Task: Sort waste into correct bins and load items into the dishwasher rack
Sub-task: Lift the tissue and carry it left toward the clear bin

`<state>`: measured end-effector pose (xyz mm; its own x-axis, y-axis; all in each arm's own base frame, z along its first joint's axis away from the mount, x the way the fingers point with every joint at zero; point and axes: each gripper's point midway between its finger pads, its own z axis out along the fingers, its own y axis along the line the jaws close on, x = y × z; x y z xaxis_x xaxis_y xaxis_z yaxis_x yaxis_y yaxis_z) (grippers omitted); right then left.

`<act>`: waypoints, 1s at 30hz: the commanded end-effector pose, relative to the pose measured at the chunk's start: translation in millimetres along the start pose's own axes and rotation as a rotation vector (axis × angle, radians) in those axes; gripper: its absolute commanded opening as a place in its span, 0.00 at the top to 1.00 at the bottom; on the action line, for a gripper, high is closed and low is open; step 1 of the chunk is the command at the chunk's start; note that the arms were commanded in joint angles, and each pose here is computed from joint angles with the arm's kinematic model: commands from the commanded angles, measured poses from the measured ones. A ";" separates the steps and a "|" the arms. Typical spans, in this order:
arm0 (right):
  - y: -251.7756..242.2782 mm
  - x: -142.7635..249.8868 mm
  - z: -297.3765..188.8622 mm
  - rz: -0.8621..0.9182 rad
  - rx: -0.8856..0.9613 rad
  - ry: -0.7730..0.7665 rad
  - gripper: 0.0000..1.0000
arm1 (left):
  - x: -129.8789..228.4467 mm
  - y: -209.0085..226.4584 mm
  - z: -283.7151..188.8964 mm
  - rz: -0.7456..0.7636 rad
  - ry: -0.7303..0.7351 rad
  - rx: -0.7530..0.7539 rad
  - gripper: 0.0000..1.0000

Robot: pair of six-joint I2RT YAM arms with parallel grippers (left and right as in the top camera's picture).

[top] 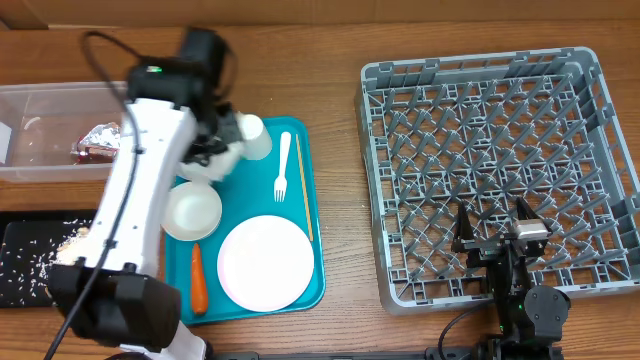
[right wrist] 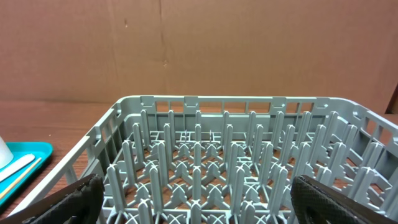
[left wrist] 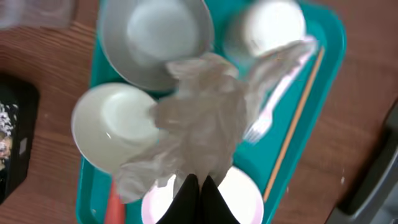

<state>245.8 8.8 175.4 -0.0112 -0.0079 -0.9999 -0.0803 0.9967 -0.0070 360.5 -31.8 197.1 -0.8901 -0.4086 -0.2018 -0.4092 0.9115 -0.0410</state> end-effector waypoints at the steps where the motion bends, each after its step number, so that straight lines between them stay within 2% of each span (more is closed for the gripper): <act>1: -0.3 2.2 0.0 0.000 0.000 -0.003 0.00 | -25.1 22.2 -16.7 -0.092 -0.053 0.086 0.96; 8: -0.3 2.2 0.0 0.000 0.000 -0.003 0.00 | -62.4 55.9 -23.7 -0.225 -0.071 0.314 0.96; 12: -0.3 2.2 0.0 0.000 0.000 -0.003 0.00 | -83.4 88.3 -27.3 -0.311 -0.130 0.341 0.96; 17: -0.3 2.0 0.0 0.000 0.000 -0.003 0.00 | -108.7 144.1 -27.9 -0.411 -0.243 0.253 0.96; 23: -0.3 2.2 0.0 -0.001 0.000 -0.003 0.00 | -123.4 227.7 -24.5 -0.522 -0.365 -0.062 0.96; 26: -0.3 2.2 0.0 0.000 0.000 -0.003 0.00 | -125.1 235.7 -12.5 -0.534 -0.346 -0.086 0.95; 27: -0.3 2.2 0.0 0.000 0.000 -0.003 0.00 | -126.2 235.2 -5.6 -0.534 -0.332 -0.082 0.80; 28: -0.3 2.2 0.0 0.000 0.000 -0.003 0.00 | -126.3 234.9 0.1 -0.534 -0.317 -0.081 0.46; 29: -0.3 2.2 0.0 0.000 0.000 -0.003 0.00 | -126.3 232.8 8.9 -0.532 -0.294 -0.070 0.00; 30: -0.3 2.2 0.0 0.000 0.000 -0.003 0.00 | -126.9 227.3 22.1 -0.529 -0.258 -0.039 0.00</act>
<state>245.8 8.7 175.4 -0.0113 -0.0076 -0.9999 -0.0799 0.9968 -0.0066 376.8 223.1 216.0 -0.4605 -0.7724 -0.4375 -0.7921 0.5799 -0.1902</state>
